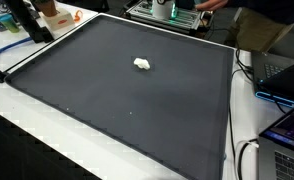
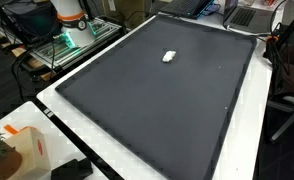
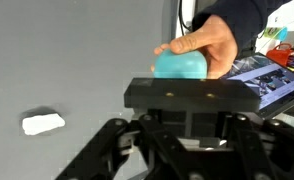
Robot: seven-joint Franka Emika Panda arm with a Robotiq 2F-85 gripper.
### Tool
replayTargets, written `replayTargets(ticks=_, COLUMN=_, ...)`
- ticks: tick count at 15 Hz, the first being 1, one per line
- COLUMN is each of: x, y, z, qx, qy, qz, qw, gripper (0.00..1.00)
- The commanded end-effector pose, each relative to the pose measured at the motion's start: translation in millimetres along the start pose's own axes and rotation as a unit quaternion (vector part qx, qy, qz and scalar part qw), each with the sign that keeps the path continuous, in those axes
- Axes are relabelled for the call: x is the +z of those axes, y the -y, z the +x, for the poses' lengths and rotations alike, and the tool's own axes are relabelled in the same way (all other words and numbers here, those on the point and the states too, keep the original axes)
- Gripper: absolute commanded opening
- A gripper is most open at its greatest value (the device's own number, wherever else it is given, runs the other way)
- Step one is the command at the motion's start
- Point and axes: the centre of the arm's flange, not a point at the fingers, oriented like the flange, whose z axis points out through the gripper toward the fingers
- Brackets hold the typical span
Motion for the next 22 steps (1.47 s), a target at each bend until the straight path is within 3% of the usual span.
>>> replayTargets(ticks=1, x=0.8, y=2.6, z=2.6, qx=0.008, qy=-0.001, qz=-0.005, qw=1.0000, gripper=0.23)
replayTargets(ticks=6, x=-4.1, y=1.0, z=-1.9, qx=0.011, qy=-0.016, qz=0.001, qw=0.9998, gripper=0.22)
replayTargets(ticks=7, x=-0.8, y=0.8, z=2.2, qx=0.002, qy=-0.003, qz=-0.003, qw=1.0000, gripper=0.47)
replayTargets(ticks=13, x=-2.8, y=-0.9, z=2.9, qx=0.004, qy=-0.006, qz=-0.003, qw=1.0000, gripper=0.47)
replayTargets(ticks=14, x=-2.9, y=-1.1, z=3.0, qx=0.004, qy=-0.006, qz=-0.003, qw=1.0000, gripper=0.22)
replayTargets(ticks=18, x=-7.6, y=-12.4, z=25.9, qx=-0.036, qy=-0.094, qz=-0.083, qw=0.9915, gripper=0.22)
replayTargets(ticks=20, x=-5.8, y=-10.2, z=35.4, qx=-0.068, qy=-0.103, qz=-0.133, qw=0.9833, gripper=0.22)
replayTargets(ticks=22, x=1.7, y=-6.9, z=36.5, qx=-0.100, qy=-0.082, qz=-0.184, qw=0.9745, gripper=0.22)
